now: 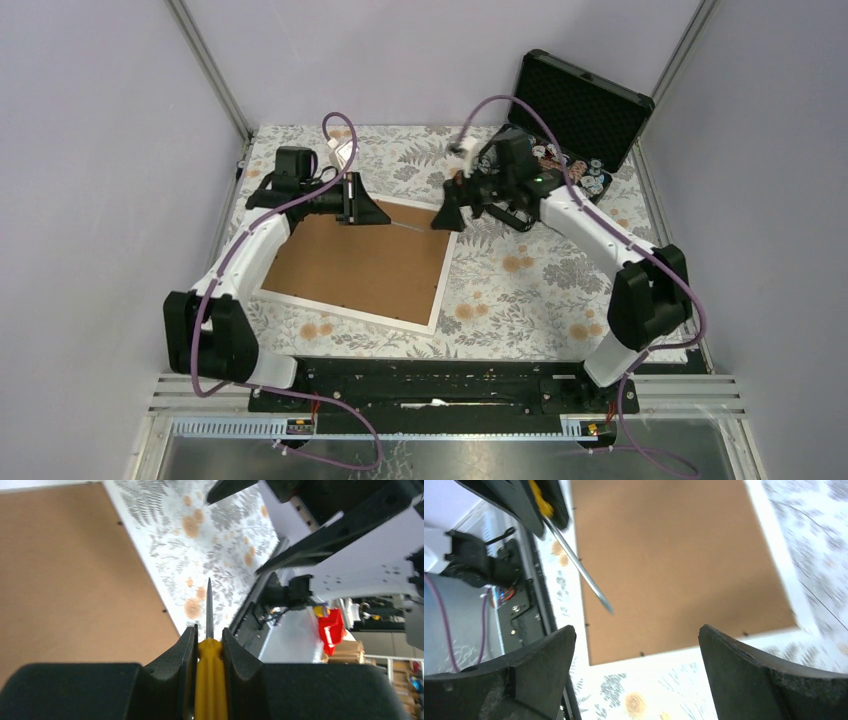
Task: Take the photo out of the frame
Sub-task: Adjust the screwdriver, then release the photo frame item from the photo frame.
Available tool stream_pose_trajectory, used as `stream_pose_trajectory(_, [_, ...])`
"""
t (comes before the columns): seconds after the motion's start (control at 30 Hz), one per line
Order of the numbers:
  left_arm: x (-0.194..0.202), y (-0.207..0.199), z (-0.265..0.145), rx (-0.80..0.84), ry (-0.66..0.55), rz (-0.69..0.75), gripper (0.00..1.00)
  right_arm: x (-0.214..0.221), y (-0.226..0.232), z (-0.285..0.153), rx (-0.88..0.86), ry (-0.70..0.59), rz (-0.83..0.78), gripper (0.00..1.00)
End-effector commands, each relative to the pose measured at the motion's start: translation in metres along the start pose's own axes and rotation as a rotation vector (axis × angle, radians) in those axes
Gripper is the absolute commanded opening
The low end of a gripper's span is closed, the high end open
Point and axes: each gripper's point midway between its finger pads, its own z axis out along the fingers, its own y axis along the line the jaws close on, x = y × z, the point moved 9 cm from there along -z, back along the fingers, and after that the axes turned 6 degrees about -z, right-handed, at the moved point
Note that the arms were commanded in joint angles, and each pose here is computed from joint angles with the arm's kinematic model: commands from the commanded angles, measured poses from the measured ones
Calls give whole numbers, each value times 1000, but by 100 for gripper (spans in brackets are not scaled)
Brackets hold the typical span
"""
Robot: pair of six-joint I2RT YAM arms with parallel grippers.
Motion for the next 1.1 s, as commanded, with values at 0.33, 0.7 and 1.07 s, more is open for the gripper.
stream_pose_trajectory(0.33, [-48,54,39,-139,-61,19,0,68,-43,-31,219,-78,139,100])
stream_pose_trajectory(0.7, [-60,85,82,-88,12,-38,0,102,-86,4,349,-72,432,83])
stream_pose_trajectory(1.07, [-64,109,109,-85,62,-144,0,125,-113,22,389,-67,522,56])
